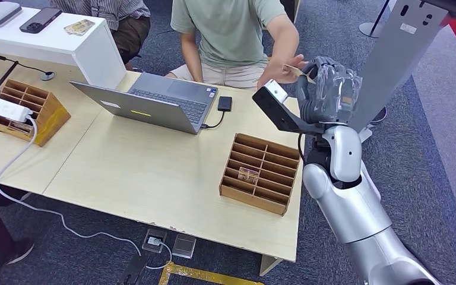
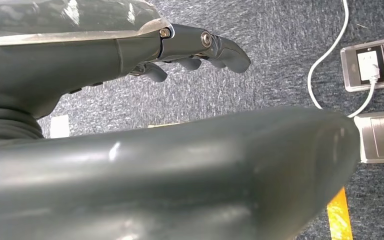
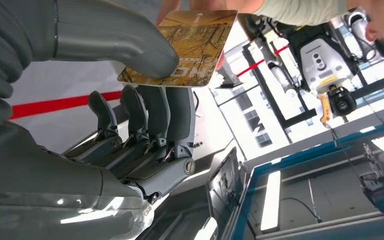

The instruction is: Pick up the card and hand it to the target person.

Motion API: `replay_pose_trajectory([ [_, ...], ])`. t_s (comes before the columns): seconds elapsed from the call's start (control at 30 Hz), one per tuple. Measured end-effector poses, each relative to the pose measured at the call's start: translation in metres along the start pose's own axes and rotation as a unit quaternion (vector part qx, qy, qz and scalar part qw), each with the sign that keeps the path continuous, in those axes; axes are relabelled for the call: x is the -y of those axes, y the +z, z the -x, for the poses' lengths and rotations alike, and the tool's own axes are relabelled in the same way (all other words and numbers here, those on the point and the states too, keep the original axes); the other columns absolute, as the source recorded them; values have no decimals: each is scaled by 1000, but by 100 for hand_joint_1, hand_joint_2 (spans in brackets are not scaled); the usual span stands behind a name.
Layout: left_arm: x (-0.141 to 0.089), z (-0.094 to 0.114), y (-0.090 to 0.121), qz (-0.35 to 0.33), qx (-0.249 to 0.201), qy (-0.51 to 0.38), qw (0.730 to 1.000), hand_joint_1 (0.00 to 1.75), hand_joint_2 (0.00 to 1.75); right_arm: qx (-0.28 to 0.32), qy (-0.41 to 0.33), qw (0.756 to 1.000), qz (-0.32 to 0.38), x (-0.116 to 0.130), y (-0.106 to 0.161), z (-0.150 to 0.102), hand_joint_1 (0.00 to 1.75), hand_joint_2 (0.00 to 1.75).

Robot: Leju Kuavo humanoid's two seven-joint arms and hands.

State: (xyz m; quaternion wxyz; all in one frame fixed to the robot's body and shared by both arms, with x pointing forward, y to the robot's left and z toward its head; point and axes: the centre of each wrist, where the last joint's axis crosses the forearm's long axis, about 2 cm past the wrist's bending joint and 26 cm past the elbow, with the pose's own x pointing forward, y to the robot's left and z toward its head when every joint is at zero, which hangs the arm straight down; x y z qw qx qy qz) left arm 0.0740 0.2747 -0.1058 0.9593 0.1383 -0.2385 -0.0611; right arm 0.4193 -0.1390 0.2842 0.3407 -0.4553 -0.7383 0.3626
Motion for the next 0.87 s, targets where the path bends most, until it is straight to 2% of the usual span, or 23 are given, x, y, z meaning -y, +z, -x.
replay_pose_trajectory([
  [0.2,0,0,0,4,3,-3,1000,0,0,-15,19,999,-28,-13,-2,7,127,175],
  [0.27,0,0,0,4,2,-3,1000,0,0,-20,22,999,-39,-18,0,9,118,175],
  [0.4,0,0,0,4,-3,-4,1000,0,0,-31,25,997,-59,-25,2,11,6,175],
  [0.43,0,0,0,4,-4,-4,1000,0,0,-32,24,997,-63,-26,3,11,0,175],
  [0.87,0,0,0,4,-4,-4,1000,0,0,-26,6,997,-71,-30,3,12,0,175],
])
